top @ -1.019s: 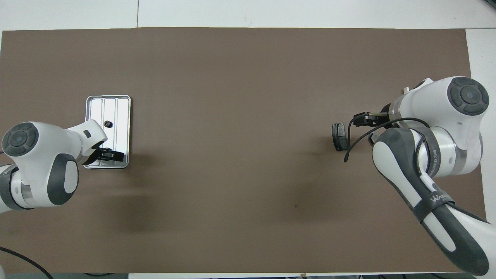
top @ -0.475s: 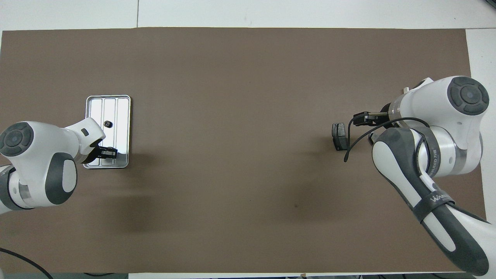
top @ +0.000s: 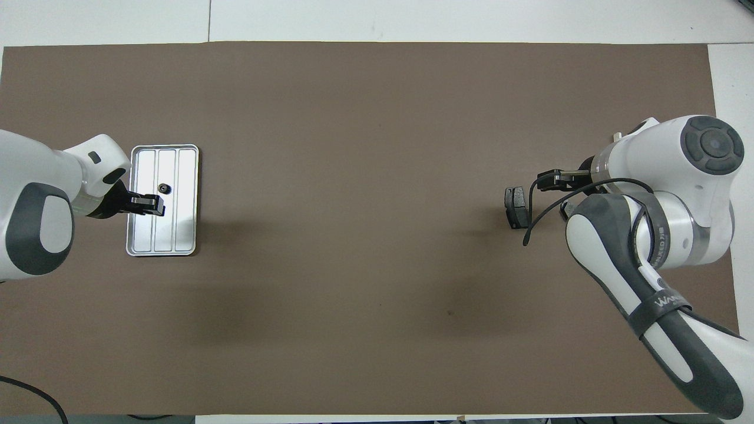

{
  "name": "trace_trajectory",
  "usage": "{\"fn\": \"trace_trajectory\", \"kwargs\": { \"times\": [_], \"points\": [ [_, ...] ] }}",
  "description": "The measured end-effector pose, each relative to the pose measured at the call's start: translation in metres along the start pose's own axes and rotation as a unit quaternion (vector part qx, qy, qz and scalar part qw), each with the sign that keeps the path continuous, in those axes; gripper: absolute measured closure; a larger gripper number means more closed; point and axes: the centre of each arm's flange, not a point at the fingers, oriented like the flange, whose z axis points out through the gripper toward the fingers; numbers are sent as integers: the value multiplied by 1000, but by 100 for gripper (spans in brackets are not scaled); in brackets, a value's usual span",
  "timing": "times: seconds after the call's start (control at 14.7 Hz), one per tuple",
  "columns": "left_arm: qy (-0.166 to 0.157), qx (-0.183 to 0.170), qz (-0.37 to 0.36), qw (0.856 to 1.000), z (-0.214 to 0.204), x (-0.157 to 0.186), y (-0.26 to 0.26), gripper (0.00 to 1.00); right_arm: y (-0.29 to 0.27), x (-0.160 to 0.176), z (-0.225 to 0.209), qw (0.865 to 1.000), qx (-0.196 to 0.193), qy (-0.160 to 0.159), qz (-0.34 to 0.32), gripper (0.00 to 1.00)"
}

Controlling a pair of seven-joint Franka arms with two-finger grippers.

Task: Place bearing gear from tray to pile
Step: 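Carry the bearing to the table center and release it with the left gripper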

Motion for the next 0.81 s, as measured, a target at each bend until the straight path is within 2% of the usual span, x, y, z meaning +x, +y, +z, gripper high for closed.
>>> {"fn": "trace_trajectory", "kwargs": {
  "times": [0.14,0.34,0.61,0.81],
  "points": [
    [5,-3,-36,999,-28,10,40,65,0,0,0,1000,0,0,0,0],
    [16,6,-96,995,-37,8,150,65,0,0,0,1000,0,0,0,0],
    [39,50,-126,990,-11,-39,298,65,0,0,0,1000,0,0,0,0],
    [59,65,-135,987,21,-73,358,65,0,0,0,1000,0,0,0,0]
  ]
}}
